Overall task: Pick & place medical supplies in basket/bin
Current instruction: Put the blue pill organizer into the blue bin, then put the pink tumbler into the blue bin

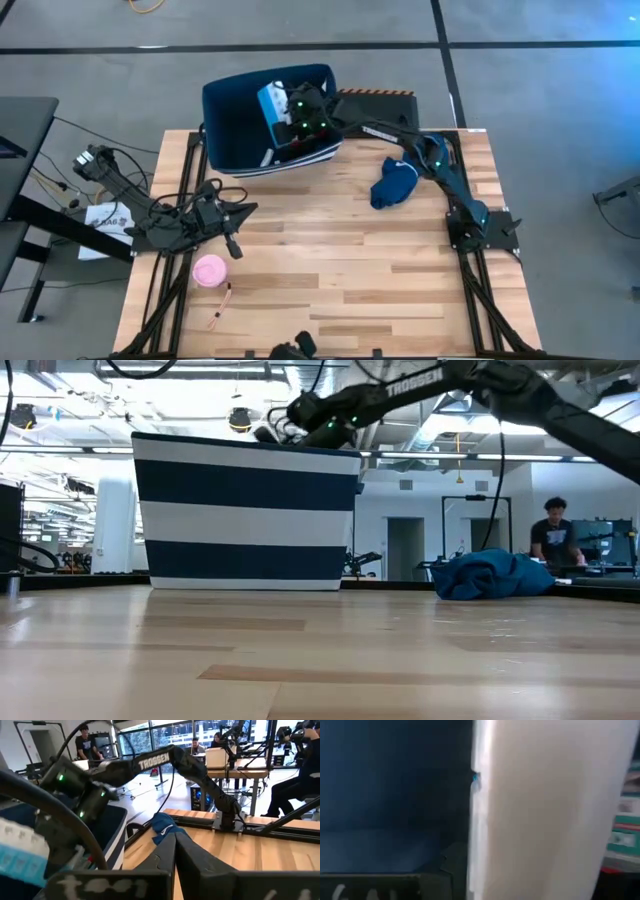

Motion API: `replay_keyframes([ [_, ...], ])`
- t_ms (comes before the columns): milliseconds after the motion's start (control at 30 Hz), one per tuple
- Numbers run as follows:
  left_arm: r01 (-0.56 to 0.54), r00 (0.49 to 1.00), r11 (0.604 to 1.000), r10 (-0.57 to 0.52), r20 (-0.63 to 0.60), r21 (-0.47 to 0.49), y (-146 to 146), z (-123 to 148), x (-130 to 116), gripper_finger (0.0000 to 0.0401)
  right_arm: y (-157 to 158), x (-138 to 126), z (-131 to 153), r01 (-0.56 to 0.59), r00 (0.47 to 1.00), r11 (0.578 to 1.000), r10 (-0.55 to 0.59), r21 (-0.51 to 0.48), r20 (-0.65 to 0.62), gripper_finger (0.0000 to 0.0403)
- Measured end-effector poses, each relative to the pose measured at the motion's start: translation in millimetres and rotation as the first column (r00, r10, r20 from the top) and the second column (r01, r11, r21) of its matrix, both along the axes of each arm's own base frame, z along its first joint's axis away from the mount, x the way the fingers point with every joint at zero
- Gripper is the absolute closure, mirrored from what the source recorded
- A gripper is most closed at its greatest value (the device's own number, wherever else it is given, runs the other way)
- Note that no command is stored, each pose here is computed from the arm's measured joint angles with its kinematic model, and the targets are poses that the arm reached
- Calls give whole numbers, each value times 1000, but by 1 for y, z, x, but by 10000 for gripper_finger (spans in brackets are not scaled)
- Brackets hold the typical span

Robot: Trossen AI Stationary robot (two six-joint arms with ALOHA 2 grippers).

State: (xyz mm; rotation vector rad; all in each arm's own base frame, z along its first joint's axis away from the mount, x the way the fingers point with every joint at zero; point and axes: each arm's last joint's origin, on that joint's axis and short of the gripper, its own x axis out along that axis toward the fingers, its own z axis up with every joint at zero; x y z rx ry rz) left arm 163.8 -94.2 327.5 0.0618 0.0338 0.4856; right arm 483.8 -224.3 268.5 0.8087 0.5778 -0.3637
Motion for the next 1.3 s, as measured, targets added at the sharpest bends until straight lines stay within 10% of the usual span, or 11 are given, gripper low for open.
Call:
replay_keyframes([
  [733,1,1000,1000,-1,-18,7,0,-2,0,401,3,9,-11,-202,978,976,198,85,59,167],
  [967,67,996,998,-68,-53,-14,-4,-9,-2,401,9,-18,64,-312,926,943,274,119,258,172],
  [1300,262,947,898,-310,-85,-353,-25,-34,-10,401,84,-76,188,-375,807,877,468,-299,361,177],
])
